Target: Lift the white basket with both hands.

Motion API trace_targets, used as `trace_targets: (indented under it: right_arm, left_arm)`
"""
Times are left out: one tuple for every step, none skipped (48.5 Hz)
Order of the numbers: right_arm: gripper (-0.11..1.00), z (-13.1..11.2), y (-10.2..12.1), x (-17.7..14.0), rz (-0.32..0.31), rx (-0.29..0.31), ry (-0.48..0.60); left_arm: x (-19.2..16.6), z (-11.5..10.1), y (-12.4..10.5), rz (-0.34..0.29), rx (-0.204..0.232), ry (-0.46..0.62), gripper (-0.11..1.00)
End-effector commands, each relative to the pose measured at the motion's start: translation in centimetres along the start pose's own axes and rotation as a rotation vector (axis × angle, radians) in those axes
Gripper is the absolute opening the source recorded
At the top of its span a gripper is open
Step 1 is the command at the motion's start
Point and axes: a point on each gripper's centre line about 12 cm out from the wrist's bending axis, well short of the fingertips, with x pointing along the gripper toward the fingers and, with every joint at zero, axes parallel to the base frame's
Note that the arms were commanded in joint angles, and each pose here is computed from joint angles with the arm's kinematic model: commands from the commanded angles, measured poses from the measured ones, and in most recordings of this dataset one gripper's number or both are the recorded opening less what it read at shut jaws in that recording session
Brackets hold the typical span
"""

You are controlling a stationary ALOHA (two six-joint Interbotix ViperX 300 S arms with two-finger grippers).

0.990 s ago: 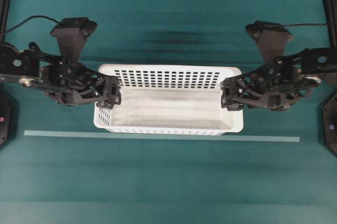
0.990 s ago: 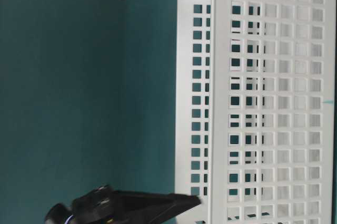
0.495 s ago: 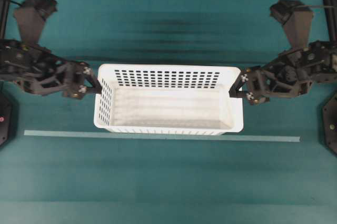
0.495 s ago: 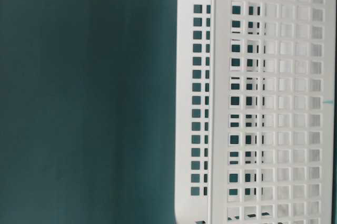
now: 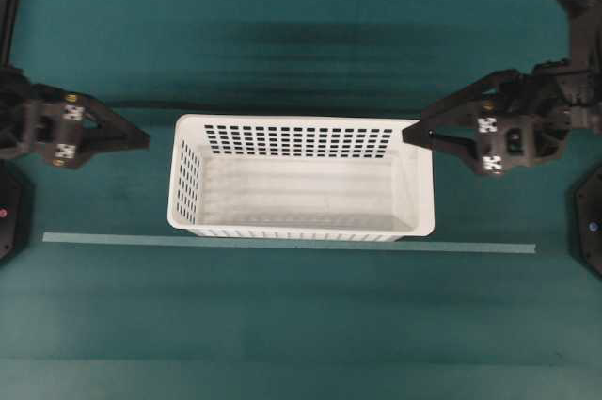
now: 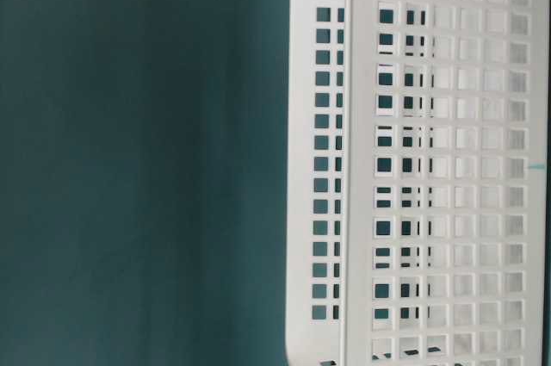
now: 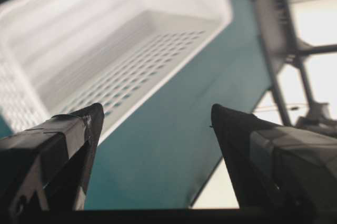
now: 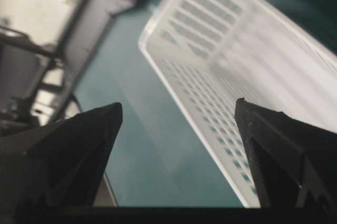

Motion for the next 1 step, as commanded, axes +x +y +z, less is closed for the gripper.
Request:
trace_targets:
  right_arm:
    - [0.91,0.47,0.94,-0.51,0.060,-0.056,-0.049]
  left_arm:
    - [-0.79,0.36,-1.02,-0.071,0.066,-0.034,0.87]
